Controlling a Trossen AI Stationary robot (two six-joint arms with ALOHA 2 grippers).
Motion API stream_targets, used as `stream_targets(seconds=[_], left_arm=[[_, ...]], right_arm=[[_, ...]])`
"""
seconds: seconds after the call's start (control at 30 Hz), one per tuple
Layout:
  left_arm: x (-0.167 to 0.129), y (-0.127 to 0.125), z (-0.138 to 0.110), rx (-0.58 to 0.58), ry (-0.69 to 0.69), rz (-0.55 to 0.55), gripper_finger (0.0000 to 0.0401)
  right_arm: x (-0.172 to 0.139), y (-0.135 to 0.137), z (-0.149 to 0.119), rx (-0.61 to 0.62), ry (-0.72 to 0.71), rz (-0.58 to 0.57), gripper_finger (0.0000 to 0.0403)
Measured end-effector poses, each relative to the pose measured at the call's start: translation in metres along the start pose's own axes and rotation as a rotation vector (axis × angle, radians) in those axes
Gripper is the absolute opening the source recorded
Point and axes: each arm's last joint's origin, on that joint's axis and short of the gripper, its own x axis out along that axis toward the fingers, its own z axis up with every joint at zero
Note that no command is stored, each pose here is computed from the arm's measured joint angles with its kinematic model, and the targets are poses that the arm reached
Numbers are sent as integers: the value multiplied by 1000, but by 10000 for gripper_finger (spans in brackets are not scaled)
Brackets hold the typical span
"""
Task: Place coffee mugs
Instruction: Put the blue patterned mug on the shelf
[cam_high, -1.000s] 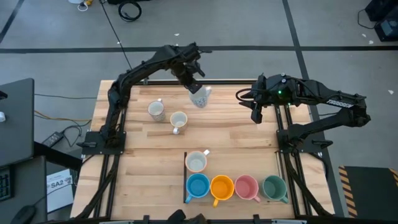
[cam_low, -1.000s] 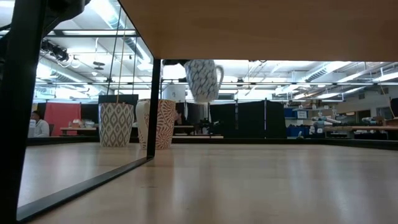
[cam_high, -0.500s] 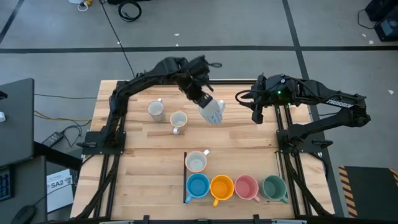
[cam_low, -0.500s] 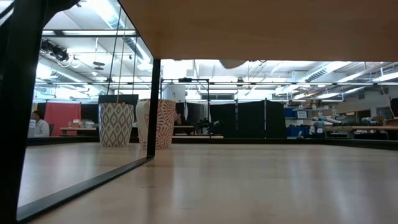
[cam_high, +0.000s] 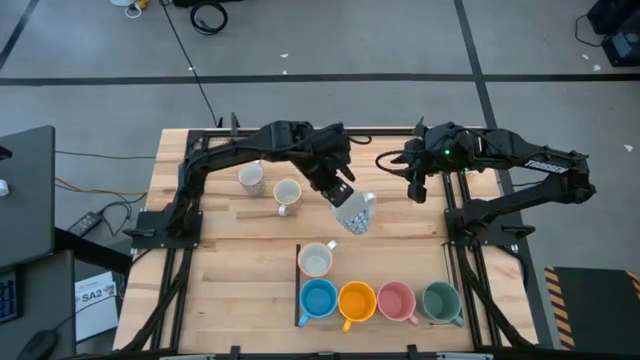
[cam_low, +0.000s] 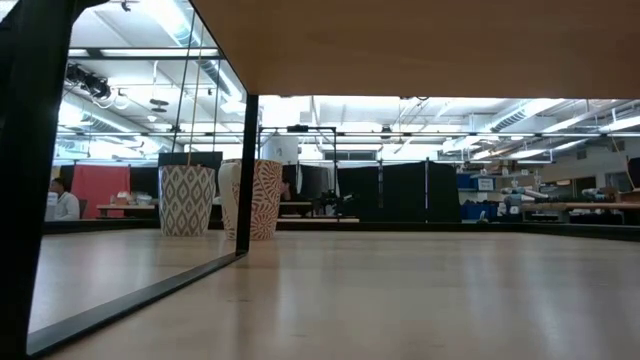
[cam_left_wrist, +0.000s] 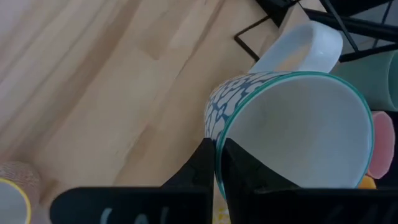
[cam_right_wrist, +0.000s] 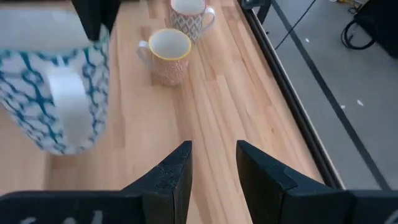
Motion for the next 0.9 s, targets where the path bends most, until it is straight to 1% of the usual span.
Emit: stream_targets(seconds=[0.13,0.27,0.37,0.53,0.7,0.9], left_arm=[[2,-5,-3,-11,-9,13,18],[4,-11,-6,-14,-10,1,18],[6,-17,-10,-11,-1,-4,19],[9,-28,-18,-8,8,-22,20],[12,-41,-28,-32,24,-38,20],[16,-53,-39,-63,15,-14,21]], right_arm=[[0,1,2,61,-19,11,130],[0,3,2,88,-17,59,131],[0,3,2,86,-17,84,130],[0,4,2,84,-17,88,130],[0,4,2,64,-17,88,130],[0,4,2,53,-18,88,130]])
